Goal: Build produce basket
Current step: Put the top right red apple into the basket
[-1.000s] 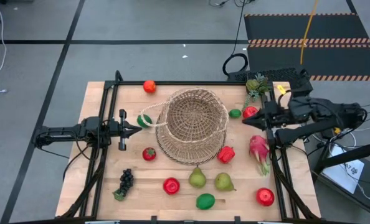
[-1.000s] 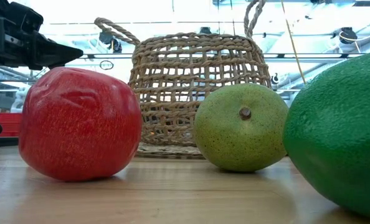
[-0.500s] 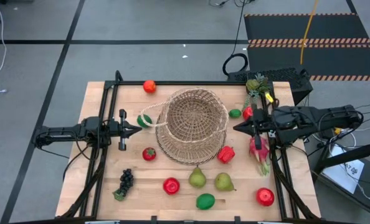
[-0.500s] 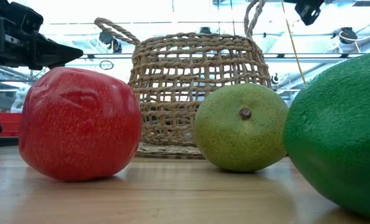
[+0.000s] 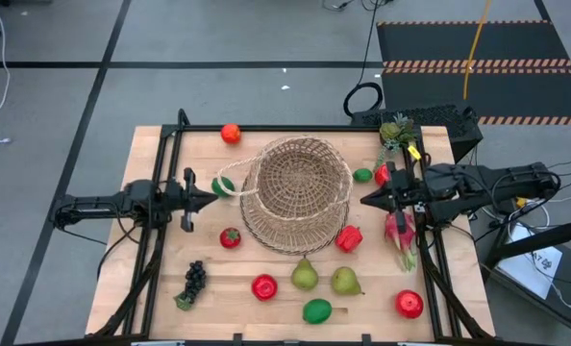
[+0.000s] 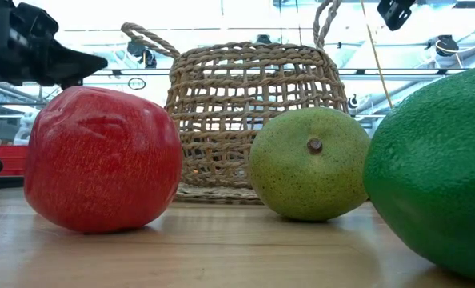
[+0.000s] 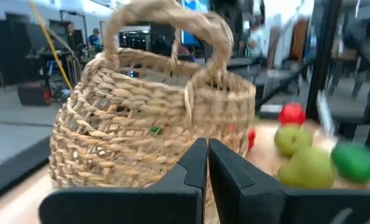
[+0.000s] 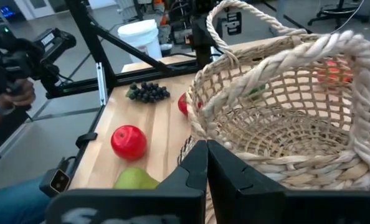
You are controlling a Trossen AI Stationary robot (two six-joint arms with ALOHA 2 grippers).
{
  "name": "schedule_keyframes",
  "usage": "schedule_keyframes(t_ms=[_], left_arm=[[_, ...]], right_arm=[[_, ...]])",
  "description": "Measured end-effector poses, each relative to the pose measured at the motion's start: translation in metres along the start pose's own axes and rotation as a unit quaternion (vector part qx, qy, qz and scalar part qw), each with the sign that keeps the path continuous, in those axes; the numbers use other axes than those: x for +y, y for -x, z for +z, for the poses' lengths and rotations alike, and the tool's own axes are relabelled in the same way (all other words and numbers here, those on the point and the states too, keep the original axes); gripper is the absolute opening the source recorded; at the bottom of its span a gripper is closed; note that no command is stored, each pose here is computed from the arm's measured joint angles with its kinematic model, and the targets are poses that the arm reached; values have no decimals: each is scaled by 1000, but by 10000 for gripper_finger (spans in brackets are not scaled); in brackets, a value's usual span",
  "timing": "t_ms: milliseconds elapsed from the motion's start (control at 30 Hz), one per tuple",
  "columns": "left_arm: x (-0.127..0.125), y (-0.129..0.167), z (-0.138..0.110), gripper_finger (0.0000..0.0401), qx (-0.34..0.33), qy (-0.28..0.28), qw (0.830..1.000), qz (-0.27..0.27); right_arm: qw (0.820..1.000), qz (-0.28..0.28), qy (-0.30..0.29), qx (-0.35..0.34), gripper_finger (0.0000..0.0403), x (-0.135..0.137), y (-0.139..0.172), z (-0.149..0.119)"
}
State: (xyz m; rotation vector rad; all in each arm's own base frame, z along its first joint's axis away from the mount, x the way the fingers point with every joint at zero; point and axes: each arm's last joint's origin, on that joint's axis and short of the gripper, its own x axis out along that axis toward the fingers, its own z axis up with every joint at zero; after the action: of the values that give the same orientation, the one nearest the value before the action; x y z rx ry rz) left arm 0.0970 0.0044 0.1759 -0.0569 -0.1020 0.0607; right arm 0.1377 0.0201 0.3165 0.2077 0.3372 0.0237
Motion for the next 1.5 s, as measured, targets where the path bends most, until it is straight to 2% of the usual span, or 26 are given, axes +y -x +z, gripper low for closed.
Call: schedule_keyframes(t_ms=[100, 233, 400, 567, 667, 800, 933, 1133, 1367, 1500], left_arm=[[-1, 0, 6, 19, -27, 33, 999, -10], [-5, 1, 24, 19, -34, 46, 998, -39], [-11, 3, 82, 19, -9, 44, 998, -40], [-17, -13, 138, 19, 59, -12, 998, -21], [-22, -30, 171, 19, 89, -21, 996, -24], [-31, -59, 190, 19, 154, -22, 988, -18], [-42, -90, 188, 19, 219, -40, 975, 22], [-71, -120, 168, 19, 252, -75, 964, 29], [-110, -131, 148, 19, 265, -106, 958, 7], [-120, -132, 142, 19, 275, -127, 953, -12]], right_arm=[[1000, -2, -7, 6, 0, -1, -2, -3], [1000, -3, -8, 8, 0, -1, -3, -4], [1000, -3, -11, 8, 0, -1, -3, -4], [999, -9, -40, 29, 0, -2, -3, -8], [998, -11, -48, 35, 0, -2, -3, -9], [998, -11, -45, 34, 0, -2, -3, -9], [998, -12, -45, 36, 0, -2, -4, -9], [996, -18, -69, 52, 0, -3, -4, -13], [996, -3, -57, 62, 0, 2, -3, -15], [996, 3, -53, 67, 0, 5, -4, -16]])
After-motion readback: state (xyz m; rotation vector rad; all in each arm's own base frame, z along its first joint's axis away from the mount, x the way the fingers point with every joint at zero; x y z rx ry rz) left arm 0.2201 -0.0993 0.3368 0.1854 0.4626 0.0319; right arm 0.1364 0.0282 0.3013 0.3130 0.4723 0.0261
